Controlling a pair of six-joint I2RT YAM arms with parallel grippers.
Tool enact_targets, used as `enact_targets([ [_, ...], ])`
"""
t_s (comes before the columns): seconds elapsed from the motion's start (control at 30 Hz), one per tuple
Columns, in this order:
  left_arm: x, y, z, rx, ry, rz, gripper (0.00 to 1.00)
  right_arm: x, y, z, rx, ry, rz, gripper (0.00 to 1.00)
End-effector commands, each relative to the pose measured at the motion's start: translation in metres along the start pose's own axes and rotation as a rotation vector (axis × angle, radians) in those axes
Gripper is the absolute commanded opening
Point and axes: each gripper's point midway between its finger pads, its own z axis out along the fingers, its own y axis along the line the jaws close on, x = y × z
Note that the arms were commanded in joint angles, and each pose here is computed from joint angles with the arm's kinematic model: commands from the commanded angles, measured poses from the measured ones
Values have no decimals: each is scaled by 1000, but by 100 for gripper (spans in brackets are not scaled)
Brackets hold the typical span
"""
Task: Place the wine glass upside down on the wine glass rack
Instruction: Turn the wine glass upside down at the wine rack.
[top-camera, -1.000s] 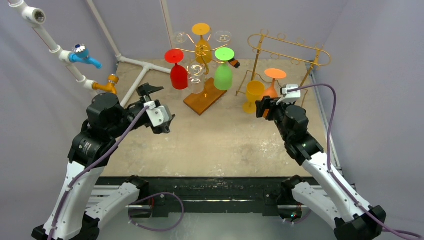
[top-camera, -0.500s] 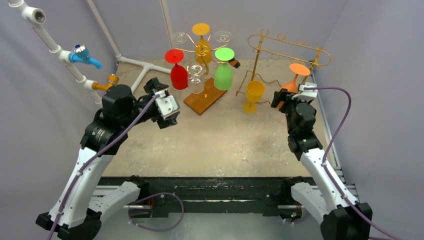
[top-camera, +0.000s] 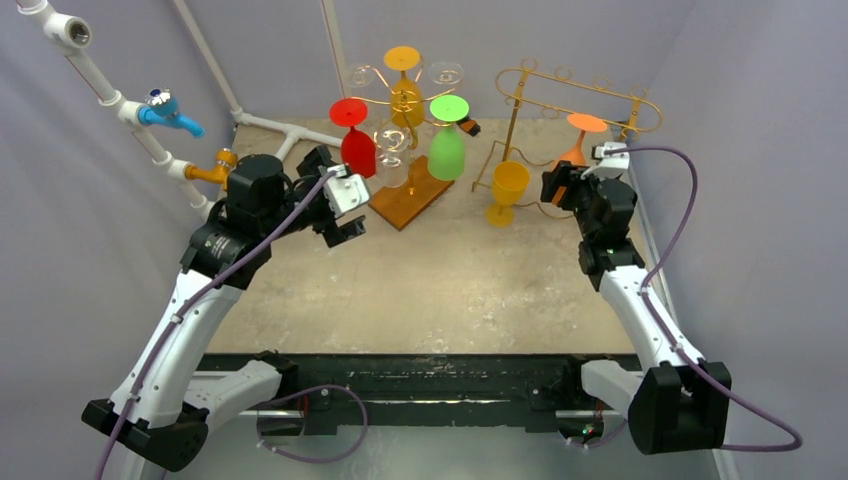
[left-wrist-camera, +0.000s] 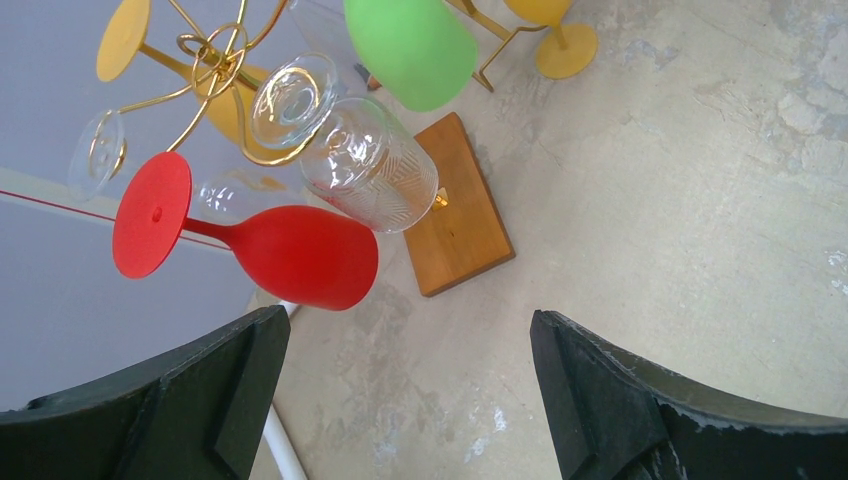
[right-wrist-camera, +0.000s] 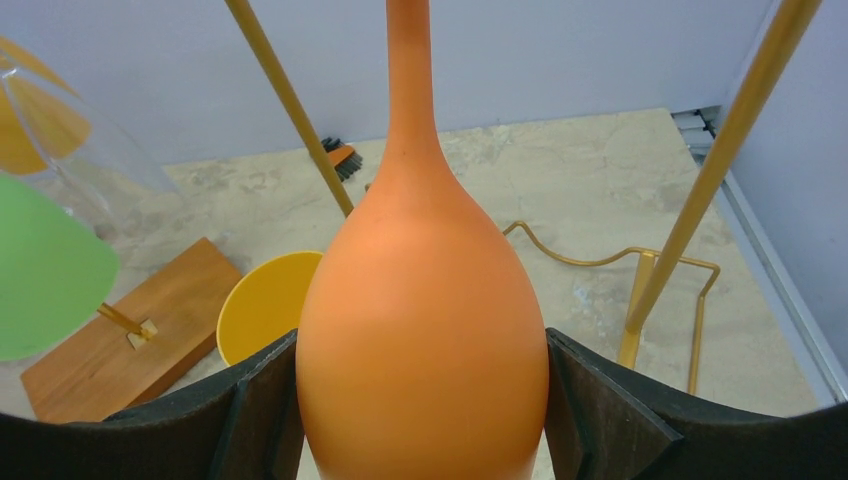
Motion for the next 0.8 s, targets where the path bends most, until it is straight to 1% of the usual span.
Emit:
enact_targets([
  [0.0,-10,12,-7,-61,-29,13,100,-39,10,5,-46,-99,-20,50],
  [0.23,-5,8,-9,-60,-13,18,100,-48,5,9,-27,-118,-30,51],
  [0.77,6,5,-11,-66,19,30,100,-39,-10,7,8,-109,-29,51],
])
